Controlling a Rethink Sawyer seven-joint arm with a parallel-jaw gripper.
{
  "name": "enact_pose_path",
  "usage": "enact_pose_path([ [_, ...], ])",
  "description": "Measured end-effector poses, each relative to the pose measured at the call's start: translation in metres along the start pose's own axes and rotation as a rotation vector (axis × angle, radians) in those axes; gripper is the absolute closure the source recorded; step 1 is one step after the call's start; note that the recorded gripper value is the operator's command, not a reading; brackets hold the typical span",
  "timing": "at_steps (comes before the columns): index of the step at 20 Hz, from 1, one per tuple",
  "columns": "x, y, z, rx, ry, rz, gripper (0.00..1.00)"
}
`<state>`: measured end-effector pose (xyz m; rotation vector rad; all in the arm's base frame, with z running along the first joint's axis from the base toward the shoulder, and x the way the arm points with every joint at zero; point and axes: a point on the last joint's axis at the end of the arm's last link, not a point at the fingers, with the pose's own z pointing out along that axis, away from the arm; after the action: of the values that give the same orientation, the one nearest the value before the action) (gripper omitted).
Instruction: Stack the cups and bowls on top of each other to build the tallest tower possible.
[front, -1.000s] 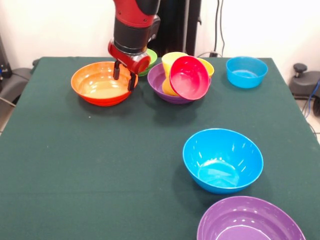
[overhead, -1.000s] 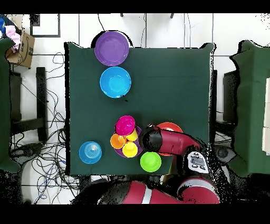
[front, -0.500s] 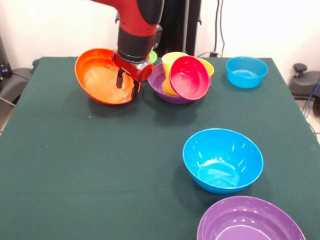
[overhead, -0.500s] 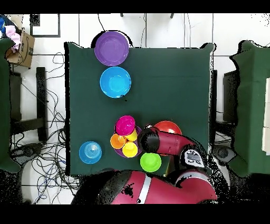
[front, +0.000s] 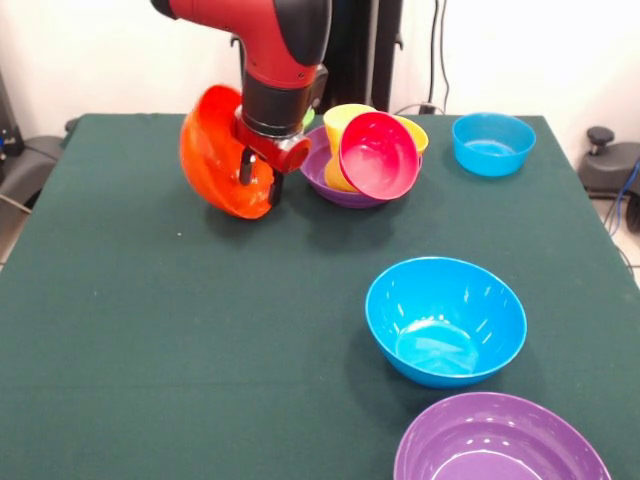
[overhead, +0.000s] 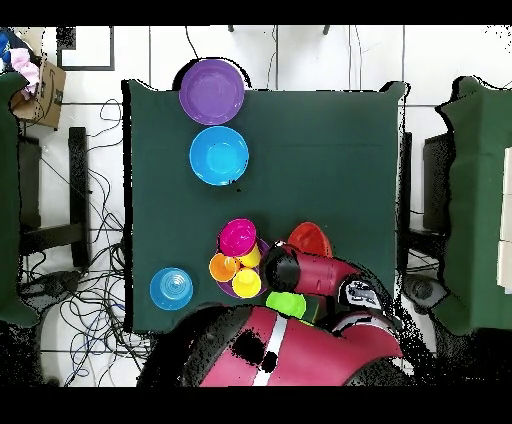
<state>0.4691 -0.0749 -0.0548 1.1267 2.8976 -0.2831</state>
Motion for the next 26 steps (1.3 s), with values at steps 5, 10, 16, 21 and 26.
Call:
enact_pose_path([
  [5, -0.002, 0.000, -0.002, -0.002, -0.005, 0.003, 0.00],
  [10, -0.012, -0.001, -0.014, -0.012, -0.026, 0.012, 0.00],
  [16, -0.026, -0.001, -0.034, -0.022, -0.047, 0.031, 0.00],
  [21, -0.044, 0.003, -0.058, -0.055, -0.070, 0.058, 0.00],
  [26, -0.051, 0.013, -0.068, -0.084, -0.084, 0.067, 0.00],
])
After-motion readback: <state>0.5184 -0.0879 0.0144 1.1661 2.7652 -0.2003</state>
